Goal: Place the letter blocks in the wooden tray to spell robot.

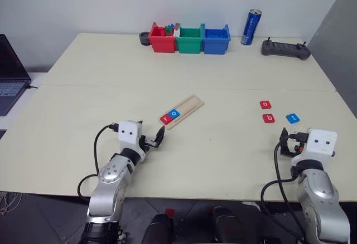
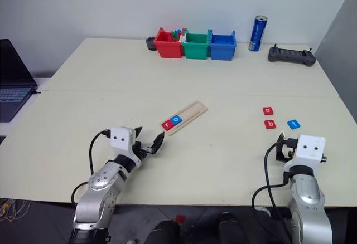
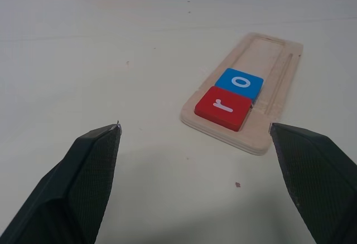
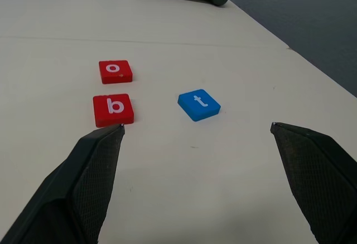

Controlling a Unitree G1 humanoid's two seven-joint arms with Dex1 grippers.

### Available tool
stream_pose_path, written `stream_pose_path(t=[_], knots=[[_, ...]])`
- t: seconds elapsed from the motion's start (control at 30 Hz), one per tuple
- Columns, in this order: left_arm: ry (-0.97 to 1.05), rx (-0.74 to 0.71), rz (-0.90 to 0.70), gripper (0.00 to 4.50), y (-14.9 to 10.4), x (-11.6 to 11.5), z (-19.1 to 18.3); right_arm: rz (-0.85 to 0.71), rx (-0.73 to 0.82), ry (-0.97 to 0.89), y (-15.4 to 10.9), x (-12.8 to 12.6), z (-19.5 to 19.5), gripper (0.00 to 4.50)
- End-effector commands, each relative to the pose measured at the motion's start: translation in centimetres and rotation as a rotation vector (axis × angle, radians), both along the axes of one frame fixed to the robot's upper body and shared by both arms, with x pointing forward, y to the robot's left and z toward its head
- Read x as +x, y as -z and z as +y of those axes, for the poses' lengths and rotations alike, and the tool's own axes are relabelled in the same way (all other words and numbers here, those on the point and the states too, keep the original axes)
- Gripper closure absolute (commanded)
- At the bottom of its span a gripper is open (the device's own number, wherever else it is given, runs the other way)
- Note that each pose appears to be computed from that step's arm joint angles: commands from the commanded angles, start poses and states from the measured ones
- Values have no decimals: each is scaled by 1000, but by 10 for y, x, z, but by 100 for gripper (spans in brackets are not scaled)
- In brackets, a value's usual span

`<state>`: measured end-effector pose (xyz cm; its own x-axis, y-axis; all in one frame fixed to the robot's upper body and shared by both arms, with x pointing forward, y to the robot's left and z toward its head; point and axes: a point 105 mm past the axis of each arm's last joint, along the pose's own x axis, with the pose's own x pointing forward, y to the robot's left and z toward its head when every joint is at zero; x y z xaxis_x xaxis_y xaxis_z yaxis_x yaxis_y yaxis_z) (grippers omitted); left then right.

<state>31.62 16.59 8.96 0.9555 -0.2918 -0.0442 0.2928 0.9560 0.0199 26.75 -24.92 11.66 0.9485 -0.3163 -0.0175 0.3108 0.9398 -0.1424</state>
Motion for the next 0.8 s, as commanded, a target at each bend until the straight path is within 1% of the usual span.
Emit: stream_pose_path(t=[0.03,0.23,0.37,0.43,0.53,0.8], knots=[[-20,7,-64,0,-18,-2,6,-64,-26,-6,-17,-2,6,3],[-41,5,-64,0,-15,-8,3,-59,-18,-5,-13,-6,7,3],[-8,4,-80,0,-19,-4,-5,-74,-15,-8,-14,-5,8,3],[-18,6,-80,0,-18,1,-1,-68,-9,20,-10,-6,4,3],[-13,8,-90,0,-22,3,0,-77,-6,32,-11,-6,4,3],[13,28,-91,0,-25,5,0,-86,-33,-27,-16,-1,14,3]])
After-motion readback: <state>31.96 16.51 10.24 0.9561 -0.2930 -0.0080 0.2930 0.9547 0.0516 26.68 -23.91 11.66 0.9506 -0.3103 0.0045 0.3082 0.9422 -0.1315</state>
